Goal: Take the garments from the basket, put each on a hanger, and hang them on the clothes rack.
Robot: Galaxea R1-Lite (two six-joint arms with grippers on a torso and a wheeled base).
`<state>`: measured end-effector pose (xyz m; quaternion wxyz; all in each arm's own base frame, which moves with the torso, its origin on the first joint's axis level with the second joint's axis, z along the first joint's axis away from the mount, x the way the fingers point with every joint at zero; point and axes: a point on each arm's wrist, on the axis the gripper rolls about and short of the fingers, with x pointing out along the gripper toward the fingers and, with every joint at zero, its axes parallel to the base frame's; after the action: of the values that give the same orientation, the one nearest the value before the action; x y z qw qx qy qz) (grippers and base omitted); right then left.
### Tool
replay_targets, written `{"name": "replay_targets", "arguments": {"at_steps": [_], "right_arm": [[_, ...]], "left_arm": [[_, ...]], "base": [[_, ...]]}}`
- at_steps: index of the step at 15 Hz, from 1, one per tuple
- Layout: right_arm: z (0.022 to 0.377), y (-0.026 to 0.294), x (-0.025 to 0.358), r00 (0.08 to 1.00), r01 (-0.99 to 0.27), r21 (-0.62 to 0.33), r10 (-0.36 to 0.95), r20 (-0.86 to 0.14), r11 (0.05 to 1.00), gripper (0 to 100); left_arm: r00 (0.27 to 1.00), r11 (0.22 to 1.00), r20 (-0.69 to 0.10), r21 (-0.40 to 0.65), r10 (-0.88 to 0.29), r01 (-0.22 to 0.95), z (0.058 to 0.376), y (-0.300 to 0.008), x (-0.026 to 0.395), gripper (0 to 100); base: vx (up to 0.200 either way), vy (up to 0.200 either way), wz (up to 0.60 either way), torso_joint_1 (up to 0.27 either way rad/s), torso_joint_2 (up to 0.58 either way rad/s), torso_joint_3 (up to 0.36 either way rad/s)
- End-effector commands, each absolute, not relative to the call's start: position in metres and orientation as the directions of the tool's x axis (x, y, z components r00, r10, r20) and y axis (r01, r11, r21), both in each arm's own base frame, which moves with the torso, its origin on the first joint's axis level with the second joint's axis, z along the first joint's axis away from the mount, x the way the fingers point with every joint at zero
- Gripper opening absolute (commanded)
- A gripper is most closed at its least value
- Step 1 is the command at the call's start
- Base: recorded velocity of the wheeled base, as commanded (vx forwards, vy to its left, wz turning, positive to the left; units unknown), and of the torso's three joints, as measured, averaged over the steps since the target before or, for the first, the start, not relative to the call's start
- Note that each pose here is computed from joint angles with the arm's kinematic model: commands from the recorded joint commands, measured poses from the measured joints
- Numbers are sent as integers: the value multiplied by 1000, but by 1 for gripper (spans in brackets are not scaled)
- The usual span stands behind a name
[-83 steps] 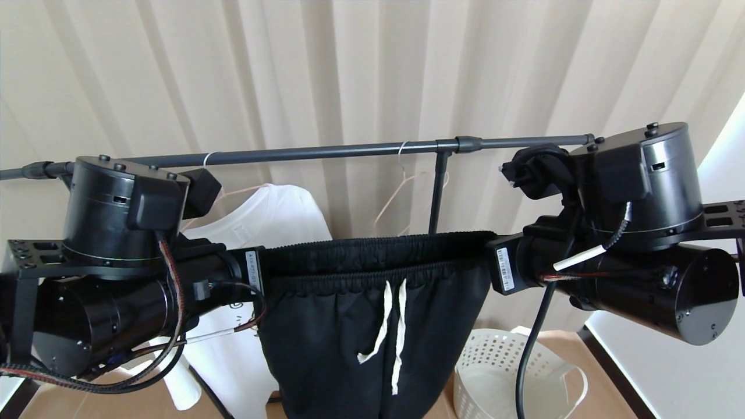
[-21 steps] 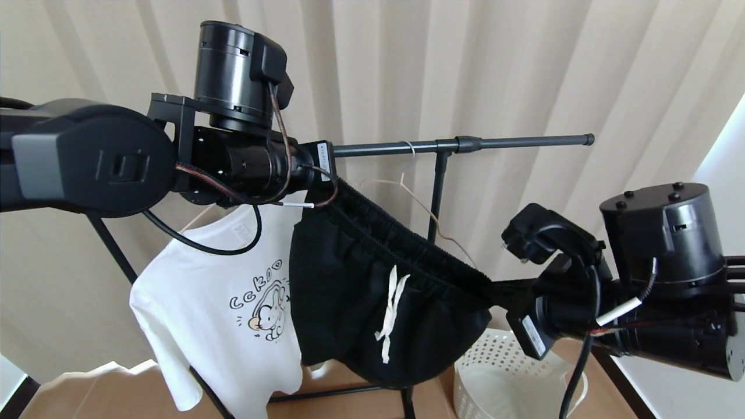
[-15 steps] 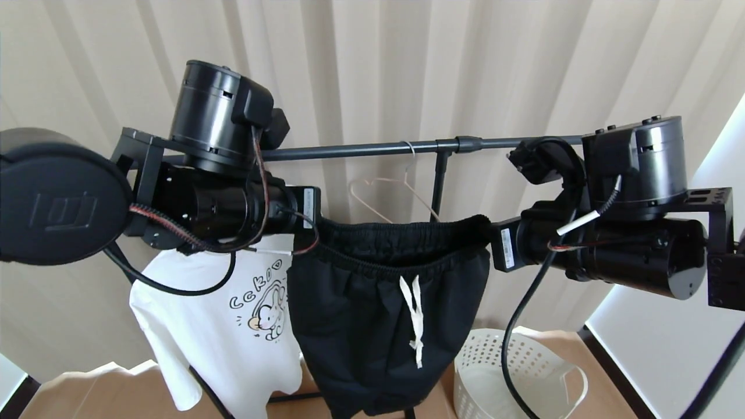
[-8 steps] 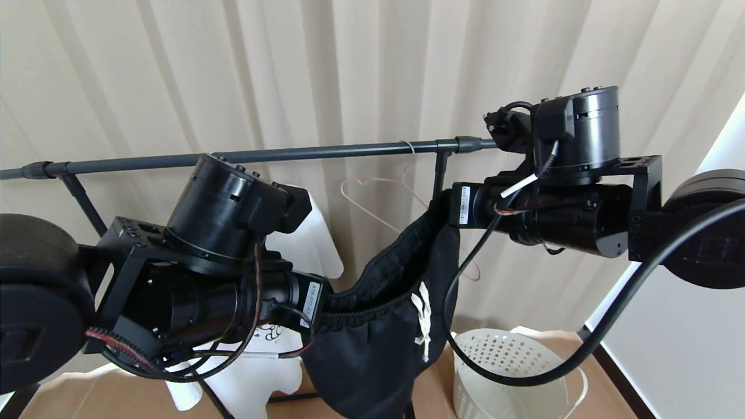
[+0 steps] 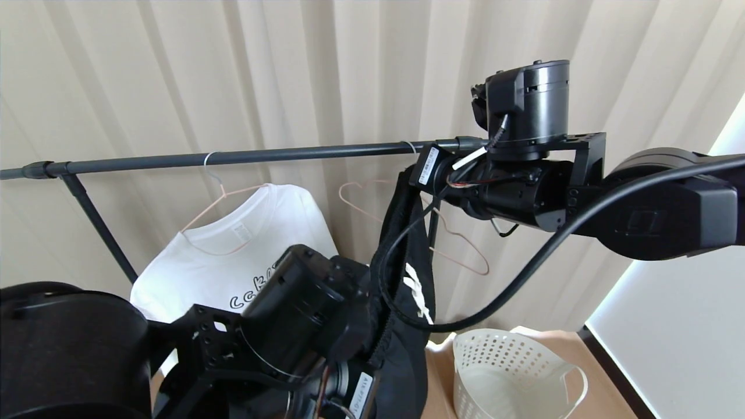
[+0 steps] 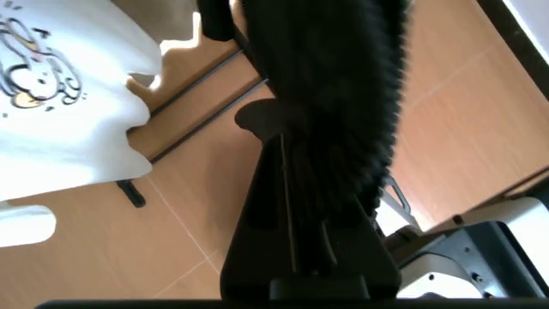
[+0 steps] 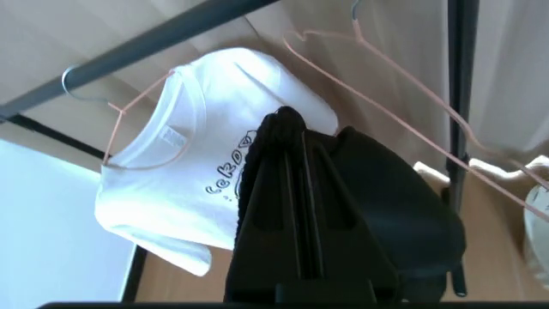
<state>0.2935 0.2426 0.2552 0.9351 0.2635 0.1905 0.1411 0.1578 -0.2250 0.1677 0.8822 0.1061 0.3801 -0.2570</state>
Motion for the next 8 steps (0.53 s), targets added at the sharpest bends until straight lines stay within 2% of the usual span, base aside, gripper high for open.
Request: {"name": "replay_targets", "arguments": {"at_steps": [1,4,8], "right_arm": [[250,253,304,891,-140,570,354,-284,810,0],[252,253,304,894,-138,585,355,-274,799,0],[254,254,305,895,-136,599,356,-267,790,0]], "left_arm": [[544,817,-745,-3,-387,577,155,-243,148,0],[548,802,-703,-54,-453,594,155,-256,141,0],[539,799,-704,-66,-462,598,153,-257,136,0]], "base": [[0,0,0,0,0,0],[0,0,0,0,0,0],[0,0,0,0,0,0]]}}
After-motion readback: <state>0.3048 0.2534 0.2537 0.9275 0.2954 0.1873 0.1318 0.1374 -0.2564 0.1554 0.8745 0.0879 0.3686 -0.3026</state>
